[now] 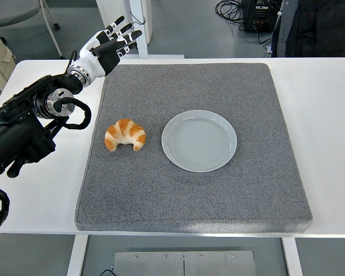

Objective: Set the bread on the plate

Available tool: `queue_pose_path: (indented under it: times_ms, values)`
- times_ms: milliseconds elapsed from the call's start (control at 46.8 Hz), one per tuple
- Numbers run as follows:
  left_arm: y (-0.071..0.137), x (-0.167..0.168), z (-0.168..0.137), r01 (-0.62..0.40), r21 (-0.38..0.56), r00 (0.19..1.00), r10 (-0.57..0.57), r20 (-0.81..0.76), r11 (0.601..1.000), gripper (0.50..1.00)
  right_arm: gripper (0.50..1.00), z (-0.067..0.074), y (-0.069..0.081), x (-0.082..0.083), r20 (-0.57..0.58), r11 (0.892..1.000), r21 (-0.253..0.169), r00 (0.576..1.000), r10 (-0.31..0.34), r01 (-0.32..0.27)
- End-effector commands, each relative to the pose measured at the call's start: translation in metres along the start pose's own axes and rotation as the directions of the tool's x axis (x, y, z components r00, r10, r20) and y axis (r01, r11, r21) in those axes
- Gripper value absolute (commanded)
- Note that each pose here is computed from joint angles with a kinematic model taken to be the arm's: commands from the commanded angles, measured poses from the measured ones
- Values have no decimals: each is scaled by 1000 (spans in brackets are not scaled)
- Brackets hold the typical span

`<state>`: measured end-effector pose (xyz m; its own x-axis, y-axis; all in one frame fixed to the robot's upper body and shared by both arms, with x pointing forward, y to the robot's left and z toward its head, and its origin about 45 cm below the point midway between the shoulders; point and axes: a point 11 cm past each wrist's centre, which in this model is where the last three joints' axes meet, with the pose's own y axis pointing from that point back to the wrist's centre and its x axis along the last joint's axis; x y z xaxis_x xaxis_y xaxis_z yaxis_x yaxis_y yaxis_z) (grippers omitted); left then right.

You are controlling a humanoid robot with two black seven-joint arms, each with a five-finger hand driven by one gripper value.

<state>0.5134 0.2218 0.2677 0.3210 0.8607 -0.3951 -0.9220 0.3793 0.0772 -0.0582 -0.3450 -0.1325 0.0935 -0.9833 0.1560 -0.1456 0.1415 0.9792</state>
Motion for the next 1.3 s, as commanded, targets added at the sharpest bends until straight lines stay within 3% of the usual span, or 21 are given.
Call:
queue_pose_path:
  times_ms: [0, 363, 491, 684, 1004, 1282]
  values:
    - [4, 0, 3, 13, -1, 1000, -13, 7, 1000, 995, 1000, 0, 0, 0, 0, 1000, -1, 1000, 0, 0]
    - [36, 6, 16, 81, 21, 994, -82, 69, 996, 995, 1000, 0, 0, 0, 1, 1000, 0, 1000, 0, 0]
    - [46, 13, 24, 89, 37, 980, -94, 175, 995, 995, 1000, -1, 0, 0, 1, 1000, 1, 1000, 0, 0]
    - [60, 13, 34, 149, 80, 920, -168, 354, 986, 995, 1000, 0, 0, 0, 0, 1000, -1, 1000, 0, 0]
    - [90, 6, 25, 224, 193, 811, -293, 507, 955, 995, 1000, -1, 0, 0, 0, 1000, 1, 1000, 0, 0]
    - [109, -1, 32, 260, 217, 728, -338, 596, 941, 995, 1000, 0, 0, 0, 0, 1000, -1, 1000, 0, 0]
